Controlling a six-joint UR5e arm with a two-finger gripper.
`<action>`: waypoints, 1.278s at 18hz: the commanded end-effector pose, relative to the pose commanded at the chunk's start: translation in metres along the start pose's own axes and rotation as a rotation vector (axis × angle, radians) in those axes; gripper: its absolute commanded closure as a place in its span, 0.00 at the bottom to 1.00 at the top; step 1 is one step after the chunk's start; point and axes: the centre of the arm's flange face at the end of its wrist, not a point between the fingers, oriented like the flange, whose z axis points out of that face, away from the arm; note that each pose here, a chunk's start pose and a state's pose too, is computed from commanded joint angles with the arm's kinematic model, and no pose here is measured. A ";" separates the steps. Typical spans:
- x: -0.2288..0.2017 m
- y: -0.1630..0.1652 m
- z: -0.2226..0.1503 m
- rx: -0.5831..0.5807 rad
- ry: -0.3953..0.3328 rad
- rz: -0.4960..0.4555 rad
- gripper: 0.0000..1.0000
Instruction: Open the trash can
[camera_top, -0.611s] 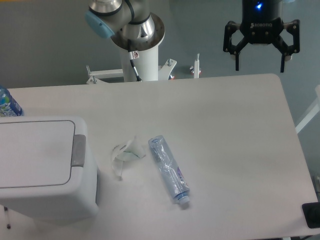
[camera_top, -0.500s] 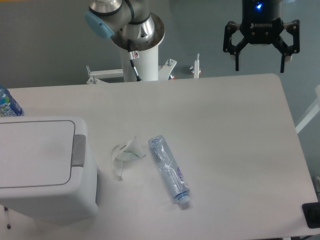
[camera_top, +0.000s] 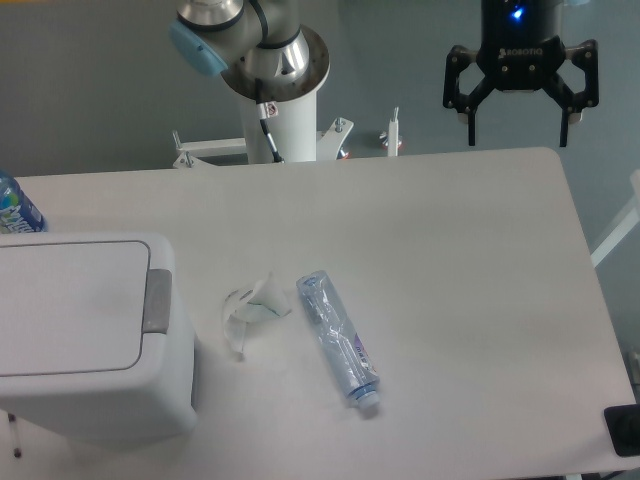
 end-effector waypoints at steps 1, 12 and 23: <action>0.011 -0.010 0.008 -0.029 -0.011 0.010 0.00; 0.118 -0.101 0.038 -0.056 0.012 -0.280 0.00; 0.207 -0.145 0.079 -0.020 0.340 -0.551 0.00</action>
